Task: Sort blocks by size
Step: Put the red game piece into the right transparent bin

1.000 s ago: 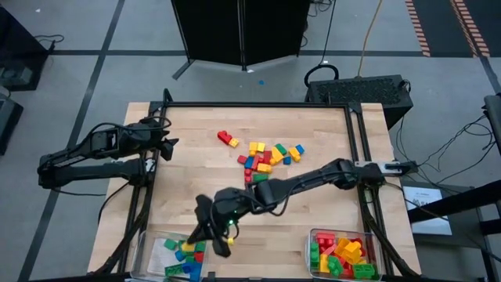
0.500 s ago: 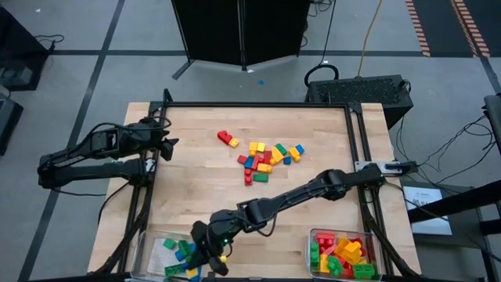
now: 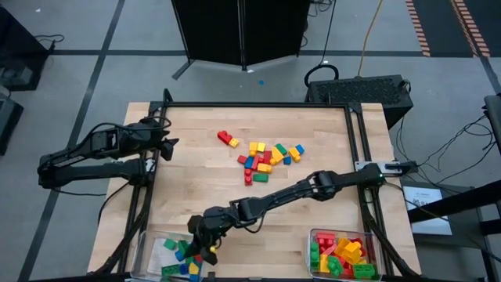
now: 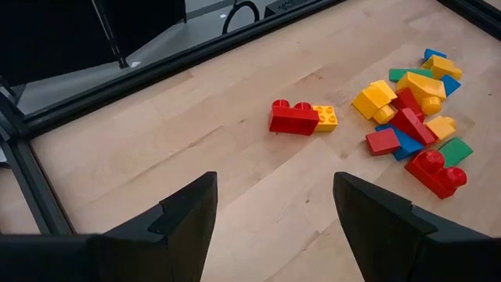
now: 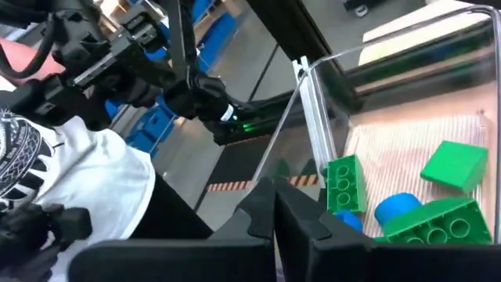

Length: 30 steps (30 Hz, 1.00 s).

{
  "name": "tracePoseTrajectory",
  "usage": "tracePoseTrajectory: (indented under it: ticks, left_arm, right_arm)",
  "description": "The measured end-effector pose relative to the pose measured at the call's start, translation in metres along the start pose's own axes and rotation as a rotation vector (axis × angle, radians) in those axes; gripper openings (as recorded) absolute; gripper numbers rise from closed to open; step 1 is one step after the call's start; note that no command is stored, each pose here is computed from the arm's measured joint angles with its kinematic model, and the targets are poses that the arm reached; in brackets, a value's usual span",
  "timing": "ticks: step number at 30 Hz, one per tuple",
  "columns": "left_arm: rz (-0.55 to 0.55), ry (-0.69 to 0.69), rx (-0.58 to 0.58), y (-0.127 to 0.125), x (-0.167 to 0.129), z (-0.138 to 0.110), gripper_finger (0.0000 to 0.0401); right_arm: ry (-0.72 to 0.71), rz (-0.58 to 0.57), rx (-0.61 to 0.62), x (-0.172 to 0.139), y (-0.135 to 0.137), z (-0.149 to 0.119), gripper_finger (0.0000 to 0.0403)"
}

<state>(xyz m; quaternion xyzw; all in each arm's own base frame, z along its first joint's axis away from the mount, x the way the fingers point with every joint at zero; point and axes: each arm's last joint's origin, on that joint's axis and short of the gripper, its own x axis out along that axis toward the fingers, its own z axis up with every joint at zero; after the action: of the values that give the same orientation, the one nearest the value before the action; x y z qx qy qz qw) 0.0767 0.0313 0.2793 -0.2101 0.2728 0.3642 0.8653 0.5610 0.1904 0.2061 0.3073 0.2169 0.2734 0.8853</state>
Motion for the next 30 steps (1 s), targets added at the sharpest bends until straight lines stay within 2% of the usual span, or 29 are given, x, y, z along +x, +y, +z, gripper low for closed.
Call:
tracePoseTrajectory:
  ticks: [2,5,8,11,14,17,19,21,25,30]
  left_arm:
    - [0.000,0.000,0.000,0.000,0.000,0.000,0.0255]
    - [0.000,0.000,0.000,0.000,0.000,0.000,0.0255]
    - [0.002,0.003,0.002,0.000,0.000,0.000,0.0255]
    - [0.010,0.017,0.008,0.001,0.000,-0.002,0.0255]
    - [0.016,0.028,0.022,0.002,0.000,-0.003,0.0255]
    - [0.020,0.037,0.034,0.002,0.000,-0.004,0.0255]
    - [0.020,0.037,0.034,0.002,0.000,-0.004,0.0255]
    - [0.020,0.037,0.034,0.002,0.000,-0.004,0.0255]
    - [0.020,0.035,0.034,0.002,0.000,-0.004,0.0255]
    - [0.023,0.033,0.034,0.002,0.000,-0.004,0.0255]
  right_arm:
    - [-0.001,-0.006,-0.001,-0.004,0.002,0.006,0.0005]
    - [-0.032,-0.017,-0.037,-0.019,0.006,0.028,0.0029]
    - [0.019,-0.158,-0.067,-0.049,0.015,0.053,0.0070]
    - [0.131,-0.418,-0.082,-0.084,0.017,0.064,0.0121]
    - [0.254,-0.765,-0.048,-0.124,0.015,0.065,0.0170]
    - [0.267,-1.101,0.099,-0.162,0.010,0.067,0.0204]
    - [0.216,-1.263,0.233,-0.177,0.004,0.066,0.0214]
    - [0.187,-1.328,0.312,-0.182,-0.004,0.064,0.0219]
    - [0.112,-1.318,0.401,-0.177,-0.019,0.062,0.0218]
    - [0.108,-1.403,0.504,-0.178,-0.049,0.042,0.0218]
